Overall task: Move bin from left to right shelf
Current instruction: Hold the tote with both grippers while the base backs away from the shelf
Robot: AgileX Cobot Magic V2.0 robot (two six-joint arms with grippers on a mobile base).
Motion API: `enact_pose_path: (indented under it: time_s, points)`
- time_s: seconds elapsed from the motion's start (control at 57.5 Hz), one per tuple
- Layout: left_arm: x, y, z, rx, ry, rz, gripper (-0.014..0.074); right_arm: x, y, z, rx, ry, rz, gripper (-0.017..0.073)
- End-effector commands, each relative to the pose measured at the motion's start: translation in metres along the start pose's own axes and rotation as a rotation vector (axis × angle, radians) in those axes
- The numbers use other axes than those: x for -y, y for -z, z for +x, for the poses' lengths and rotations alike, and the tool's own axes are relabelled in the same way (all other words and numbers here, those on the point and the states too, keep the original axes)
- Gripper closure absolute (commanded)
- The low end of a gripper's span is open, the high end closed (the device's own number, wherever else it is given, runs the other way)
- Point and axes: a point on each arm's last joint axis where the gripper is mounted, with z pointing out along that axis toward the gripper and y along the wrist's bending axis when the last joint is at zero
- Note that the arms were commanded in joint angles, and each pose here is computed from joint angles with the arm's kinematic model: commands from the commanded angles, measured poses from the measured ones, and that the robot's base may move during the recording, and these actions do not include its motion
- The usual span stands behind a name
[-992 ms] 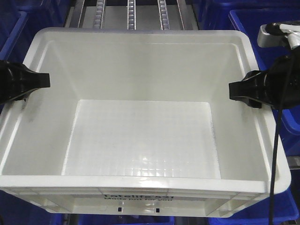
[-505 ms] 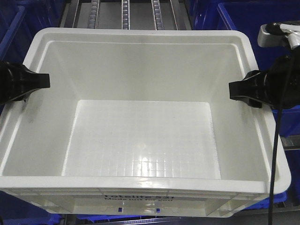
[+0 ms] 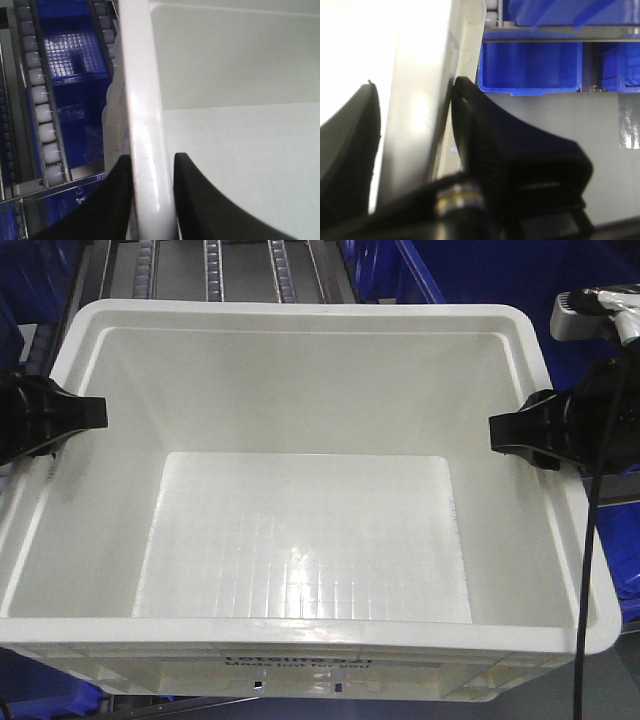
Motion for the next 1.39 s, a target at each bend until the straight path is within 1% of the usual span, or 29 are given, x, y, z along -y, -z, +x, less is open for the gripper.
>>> enact_pose_path:
  time_s: [0.0,1.375]
  points:
    - [0.0055,0.0216,-0.0217,0.195,-0.054,0.025,0.0600,0.0010,0.0203,-0.0182,0.172,0.056,0.029,0.0564]
    - [0.0055,0.0217,-0.0216,0.195,-0.054,0.025,0.0600,0.0010,0.0203,-0.0182,0.172,0.056,0.029,0.0564]
